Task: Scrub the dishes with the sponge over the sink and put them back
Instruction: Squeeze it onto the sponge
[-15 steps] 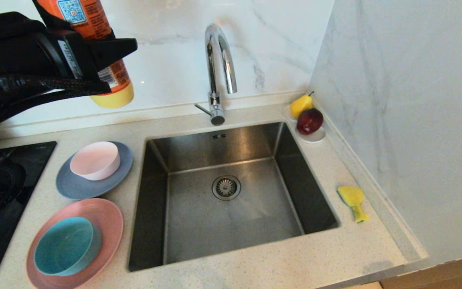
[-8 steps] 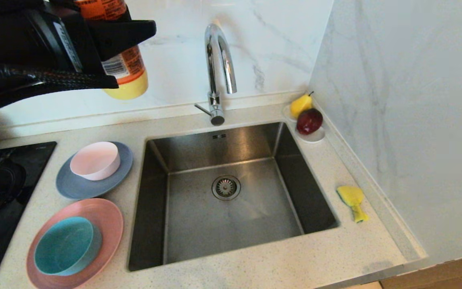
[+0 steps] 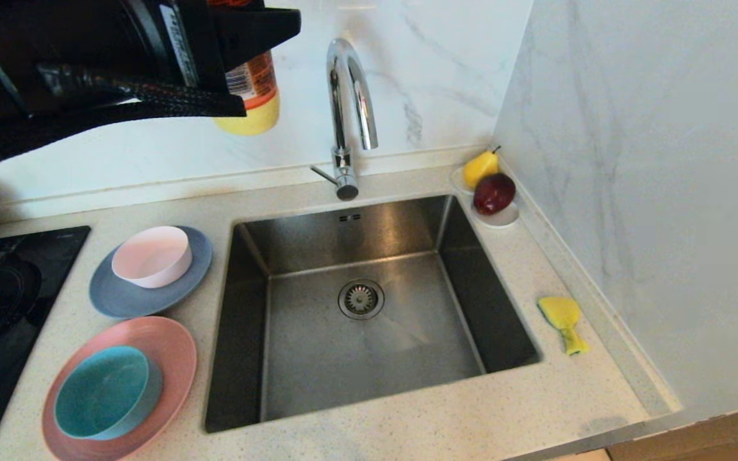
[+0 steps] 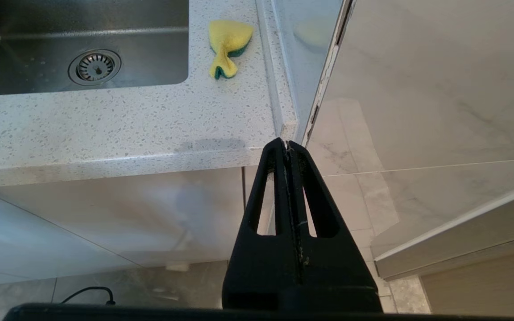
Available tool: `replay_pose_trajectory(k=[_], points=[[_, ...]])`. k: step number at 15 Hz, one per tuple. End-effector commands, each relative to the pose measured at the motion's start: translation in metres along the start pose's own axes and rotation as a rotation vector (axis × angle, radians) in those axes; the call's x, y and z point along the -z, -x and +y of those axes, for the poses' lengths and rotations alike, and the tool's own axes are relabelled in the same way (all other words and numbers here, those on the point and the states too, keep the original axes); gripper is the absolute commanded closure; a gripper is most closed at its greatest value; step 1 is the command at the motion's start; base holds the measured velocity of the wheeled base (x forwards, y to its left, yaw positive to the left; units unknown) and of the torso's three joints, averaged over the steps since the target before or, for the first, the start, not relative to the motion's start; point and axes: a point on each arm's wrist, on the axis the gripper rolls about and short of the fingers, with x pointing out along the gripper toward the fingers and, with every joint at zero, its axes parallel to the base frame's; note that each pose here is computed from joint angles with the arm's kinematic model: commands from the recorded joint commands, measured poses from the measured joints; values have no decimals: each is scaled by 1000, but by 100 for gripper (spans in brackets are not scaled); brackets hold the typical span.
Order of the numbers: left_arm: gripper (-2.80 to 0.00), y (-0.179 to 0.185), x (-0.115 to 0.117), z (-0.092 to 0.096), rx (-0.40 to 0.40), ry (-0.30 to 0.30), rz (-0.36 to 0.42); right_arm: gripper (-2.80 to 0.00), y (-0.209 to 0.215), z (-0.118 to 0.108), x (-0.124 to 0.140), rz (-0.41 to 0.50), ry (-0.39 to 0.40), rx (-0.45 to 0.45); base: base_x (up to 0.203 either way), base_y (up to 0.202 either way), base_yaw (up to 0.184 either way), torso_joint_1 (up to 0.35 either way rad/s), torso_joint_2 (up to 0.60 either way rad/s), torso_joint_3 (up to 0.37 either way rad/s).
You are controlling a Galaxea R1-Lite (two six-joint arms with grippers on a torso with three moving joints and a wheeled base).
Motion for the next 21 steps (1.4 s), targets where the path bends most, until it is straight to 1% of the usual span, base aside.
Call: replay_pose_trajectory(k=[1, 3, 5, 6, 8, 9, 11, 14, 16, 18, 21], points=[[0, -17, 6, -7, 21, -25, 13, 0, 0, 0, 0, -2, 0, -1, 0, 0, 0, 0, 0, 0], [0, -30, 11, -13, 39, -25, 22, 0, 0, 0, 0, -2, 0, -1, 0, 0, 0, 0, 0, 0], [0, -42, 14, -28, 72, -19, 28, 0, 0, 0, 0, -2, 0, -1, 0, 0, 0, 0, 0, 0], [0, -50, 15, -32, 76, -21, 27, 0, 0, 0, 0, -2, 0, -1, 0, 0, 0, 0, 0, 0], [0, -70, 19, -40, 87, -37, 24, 0, 0, 0, 0, 0, 0, -1, 0, 0, 0, 0, 0, 0], [0, -78, 22, -47, 103, -38, 29, 0, 0, 0, 0, -1, 0, -1, 0, 0, 0, 0, 0, 0], [0, -90, 28, -70, 136, -34, 43, 0, 0, 0, 0, 0, 0, -1, 0, 0, 0, 0, 0, 0], [0, -101, 41, -91, 169, -38, 76, 0, 0, 0, 0, 0, 0, -1, 0, 0, 0, 0, 0, 0], [0, -105, 50, -103, 172, -46, 111, 0, 0, 0, 0, -2, 0, -1, 0, 0, 0, 0, 0, 0], [0, -112, 65, -112, 152, -79, 160, 0, 0, 0, 0, -1, 0, -1, 0, 0, 0, 0, 0, 0], [0, -117, 90, -125, 175, -126, 230, 0, 0, 0, 0, 0, 0, -1, 0, 0, 0, 0, 0, 0]])
